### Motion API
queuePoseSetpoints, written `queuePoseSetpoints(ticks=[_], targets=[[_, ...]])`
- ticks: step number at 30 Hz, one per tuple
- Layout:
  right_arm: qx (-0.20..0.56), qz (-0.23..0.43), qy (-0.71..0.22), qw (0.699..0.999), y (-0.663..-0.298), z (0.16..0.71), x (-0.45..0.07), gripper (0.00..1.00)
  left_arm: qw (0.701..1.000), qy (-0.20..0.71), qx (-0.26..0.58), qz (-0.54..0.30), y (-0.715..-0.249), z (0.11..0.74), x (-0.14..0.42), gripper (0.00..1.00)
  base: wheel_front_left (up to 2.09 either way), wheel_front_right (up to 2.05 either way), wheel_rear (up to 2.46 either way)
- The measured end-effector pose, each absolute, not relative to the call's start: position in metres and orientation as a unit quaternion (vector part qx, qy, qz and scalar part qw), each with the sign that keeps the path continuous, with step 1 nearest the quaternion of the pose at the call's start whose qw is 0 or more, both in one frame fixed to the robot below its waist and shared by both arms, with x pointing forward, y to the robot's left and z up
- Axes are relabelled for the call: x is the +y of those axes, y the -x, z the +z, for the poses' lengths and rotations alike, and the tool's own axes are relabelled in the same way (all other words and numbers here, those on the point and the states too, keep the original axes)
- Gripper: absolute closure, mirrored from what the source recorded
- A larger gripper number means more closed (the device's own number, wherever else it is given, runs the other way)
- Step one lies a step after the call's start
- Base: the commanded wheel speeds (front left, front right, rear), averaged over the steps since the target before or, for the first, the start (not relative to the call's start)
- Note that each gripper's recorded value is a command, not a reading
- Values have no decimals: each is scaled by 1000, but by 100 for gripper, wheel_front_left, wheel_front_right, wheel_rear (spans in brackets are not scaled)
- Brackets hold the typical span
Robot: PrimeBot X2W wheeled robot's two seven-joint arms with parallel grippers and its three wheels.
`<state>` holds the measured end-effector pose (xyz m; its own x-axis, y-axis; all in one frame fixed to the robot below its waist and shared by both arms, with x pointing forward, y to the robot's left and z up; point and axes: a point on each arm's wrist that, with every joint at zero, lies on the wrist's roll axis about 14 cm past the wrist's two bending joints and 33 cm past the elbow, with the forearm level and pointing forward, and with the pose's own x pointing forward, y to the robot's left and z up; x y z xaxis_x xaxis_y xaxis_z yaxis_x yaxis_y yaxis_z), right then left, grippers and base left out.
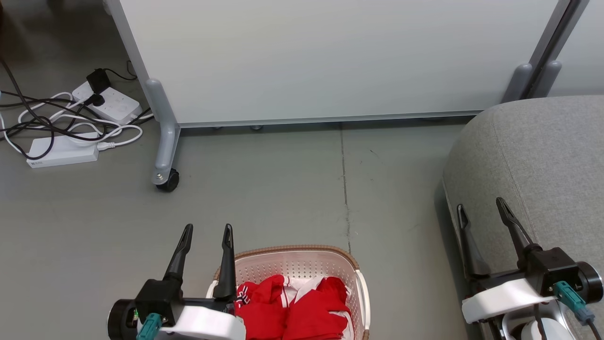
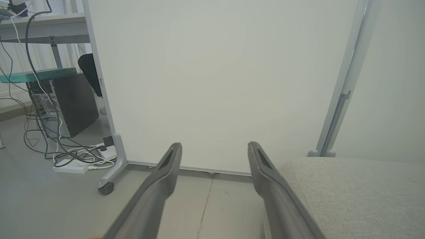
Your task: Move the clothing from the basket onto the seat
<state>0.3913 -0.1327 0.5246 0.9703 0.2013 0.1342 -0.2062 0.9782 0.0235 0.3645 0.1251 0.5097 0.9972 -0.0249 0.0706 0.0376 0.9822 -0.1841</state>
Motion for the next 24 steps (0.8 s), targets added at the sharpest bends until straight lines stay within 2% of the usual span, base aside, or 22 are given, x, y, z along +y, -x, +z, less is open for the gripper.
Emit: queuePoseSetpoints(ticks=[8,12,24], targets=[[-52,89,-16,995,-395,514,-142,0,994,94,29,-41,-362,471,109,0,0,0,0],[-42,75,-7,996,-407,505,-152,0,990,85,88,-68,-369,433,94,0,0,0,0],[30,58,5,998,-445,441,-170,0,953,42,265,-143,-393,309,65,0,0,0,0]])
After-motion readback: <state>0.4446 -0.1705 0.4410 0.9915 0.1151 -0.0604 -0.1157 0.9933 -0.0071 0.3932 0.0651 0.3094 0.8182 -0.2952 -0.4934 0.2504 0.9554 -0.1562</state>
